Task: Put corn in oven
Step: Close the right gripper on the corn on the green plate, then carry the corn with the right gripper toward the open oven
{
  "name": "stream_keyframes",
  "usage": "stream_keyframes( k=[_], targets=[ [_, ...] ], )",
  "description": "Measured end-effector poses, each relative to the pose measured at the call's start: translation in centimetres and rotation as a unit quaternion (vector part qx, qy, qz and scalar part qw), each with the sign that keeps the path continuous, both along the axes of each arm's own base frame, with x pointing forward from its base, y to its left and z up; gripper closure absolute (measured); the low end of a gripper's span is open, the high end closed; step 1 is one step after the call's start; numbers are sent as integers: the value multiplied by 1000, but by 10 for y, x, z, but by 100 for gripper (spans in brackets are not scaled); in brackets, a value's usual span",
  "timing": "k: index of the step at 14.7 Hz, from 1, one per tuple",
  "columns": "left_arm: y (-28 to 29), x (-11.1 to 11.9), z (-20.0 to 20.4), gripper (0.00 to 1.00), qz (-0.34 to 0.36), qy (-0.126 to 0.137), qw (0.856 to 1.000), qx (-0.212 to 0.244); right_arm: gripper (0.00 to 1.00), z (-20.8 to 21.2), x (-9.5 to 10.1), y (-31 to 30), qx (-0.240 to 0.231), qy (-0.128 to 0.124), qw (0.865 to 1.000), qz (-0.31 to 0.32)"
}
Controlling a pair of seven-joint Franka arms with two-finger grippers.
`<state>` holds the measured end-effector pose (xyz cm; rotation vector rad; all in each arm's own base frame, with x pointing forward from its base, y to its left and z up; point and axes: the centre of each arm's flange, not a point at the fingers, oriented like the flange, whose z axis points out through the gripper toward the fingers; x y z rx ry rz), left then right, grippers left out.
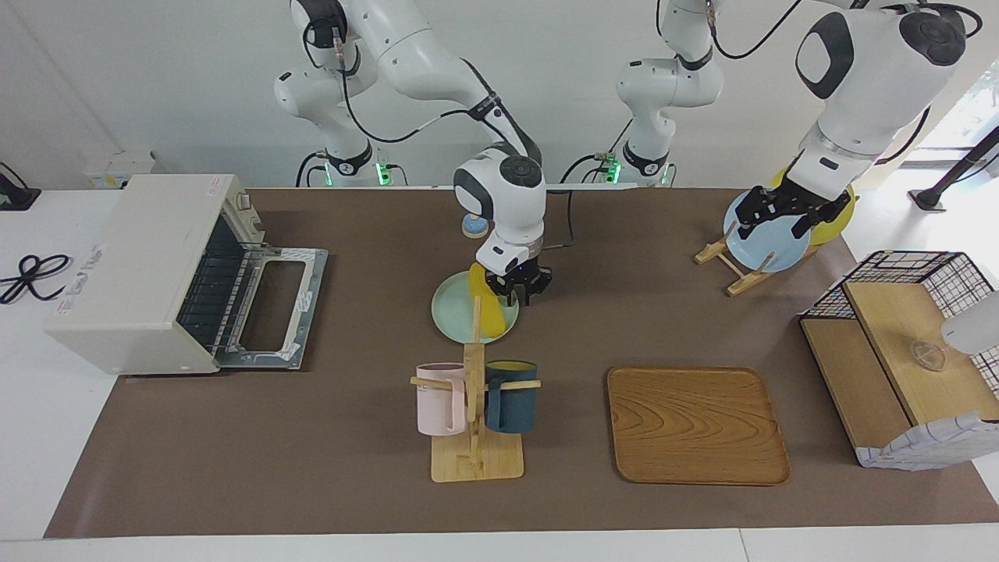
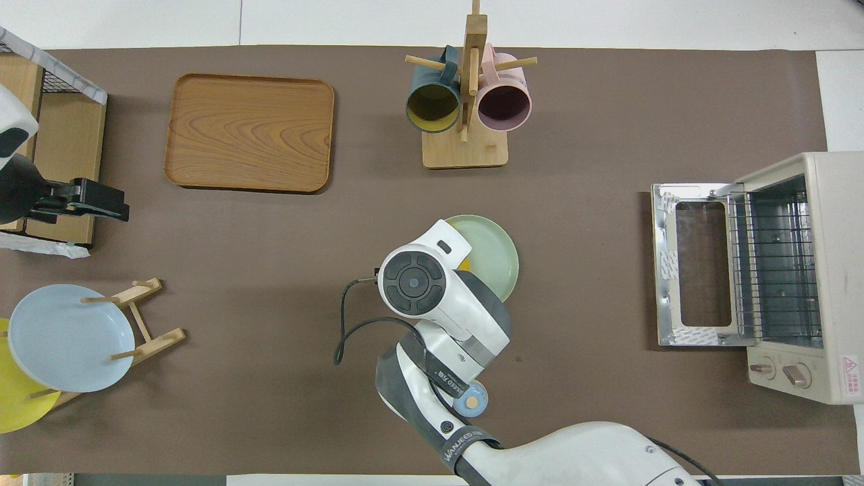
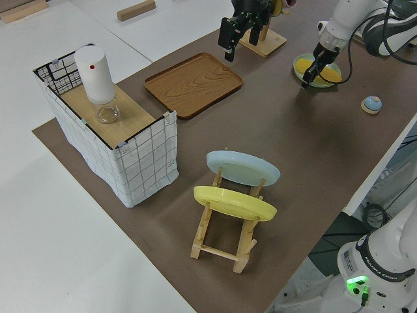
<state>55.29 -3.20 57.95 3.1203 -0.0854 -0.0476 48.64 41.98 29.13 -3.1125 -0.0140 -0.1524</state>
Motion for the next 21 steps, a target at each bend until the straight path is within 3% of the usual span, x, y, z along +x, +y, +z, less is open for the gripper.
stream_keyframes(
  k=[2, 3, 12, 16, 21],
  targets=[
    [4, 0, 0, 0, 3, 0, 1000, 0, 92, 5, 1, -2, 1, -3, 1000, 2],
    [4, 0, 0, 0, 4, 0, 1000, 0, 94, 9, 1, -2, 2, -5, 1000, 3],
    [3, 0, 0, 0, 3, -1, 1000, 0, 97, 18, 6, -7, -21, 2, 1000, 19],
    [3, 0, 0, 0, 3, -1, 1000, 0, 97, 57, 36, -42, -49, 22, 998, 24],
    [3, 0, 0, 0, 3, -1, 1000, 0, 97, 124, 63, -131, -84, 51, 994, 45]
  ],
)
